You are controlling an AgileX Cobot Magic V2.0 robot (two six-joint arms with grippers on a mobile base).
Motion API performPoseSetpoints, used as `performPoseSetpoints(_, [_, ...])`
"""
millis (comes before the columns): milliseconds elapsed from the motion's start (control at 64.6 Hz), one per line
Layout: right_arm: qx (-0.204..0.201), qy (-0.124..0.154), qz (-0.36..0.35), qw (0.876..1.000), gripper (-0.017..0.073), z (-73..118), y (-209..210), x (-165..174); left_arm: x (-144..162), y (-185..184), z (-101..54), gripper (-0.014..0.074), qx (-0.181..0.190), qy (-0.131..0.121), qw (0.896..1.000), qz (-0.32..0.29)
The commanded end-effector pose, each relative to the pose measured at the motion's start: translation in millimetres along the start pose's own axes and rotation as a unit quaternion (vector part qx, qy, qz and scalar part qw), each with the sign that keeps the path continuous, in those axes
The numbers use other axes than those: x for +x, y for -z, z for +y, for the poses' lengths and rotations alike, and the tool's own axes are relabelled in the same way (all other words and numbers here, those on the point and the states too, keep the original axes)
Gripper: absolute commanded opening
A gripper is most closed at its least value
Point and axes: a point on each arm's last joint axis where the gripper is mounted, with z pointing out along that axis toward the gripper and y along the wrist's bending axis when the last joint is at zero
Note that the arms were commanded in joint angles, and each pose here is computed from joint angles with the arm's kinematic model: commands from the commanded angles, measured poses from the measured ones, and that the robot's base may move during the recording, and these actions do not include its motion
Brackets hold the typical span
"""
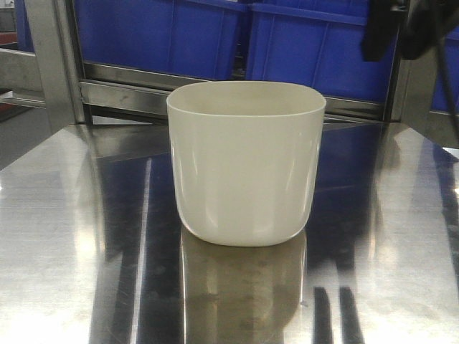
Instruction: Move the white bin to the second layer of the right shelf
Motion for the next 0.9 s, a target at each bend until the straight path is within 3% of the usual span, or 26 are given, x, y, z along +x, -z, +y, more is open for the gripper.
performPoseSetpoints(0, [-0.009,-0.004,-0.029,1.0,0.0262,9.6,11.6,-21.0,4.4,-0.2,0.0,0.0085,0.001,0.006,1.0,-0.029])
performPoseSetpoints(279, [0.001,0.023,0.022,1.0,0.0232,33.0,-5.3,-32.3,4.4,-0.2,0.0,0.0085,0.001,0.006,1.0,-0.029])
performPoseSetpoints(882, [0.009,0.018,0.074,0.997,0.0232,45.4,-45.1,-22.0,4.4,-0.2,0.0,0.0085,0.001,0.006,1.0,-0.029])
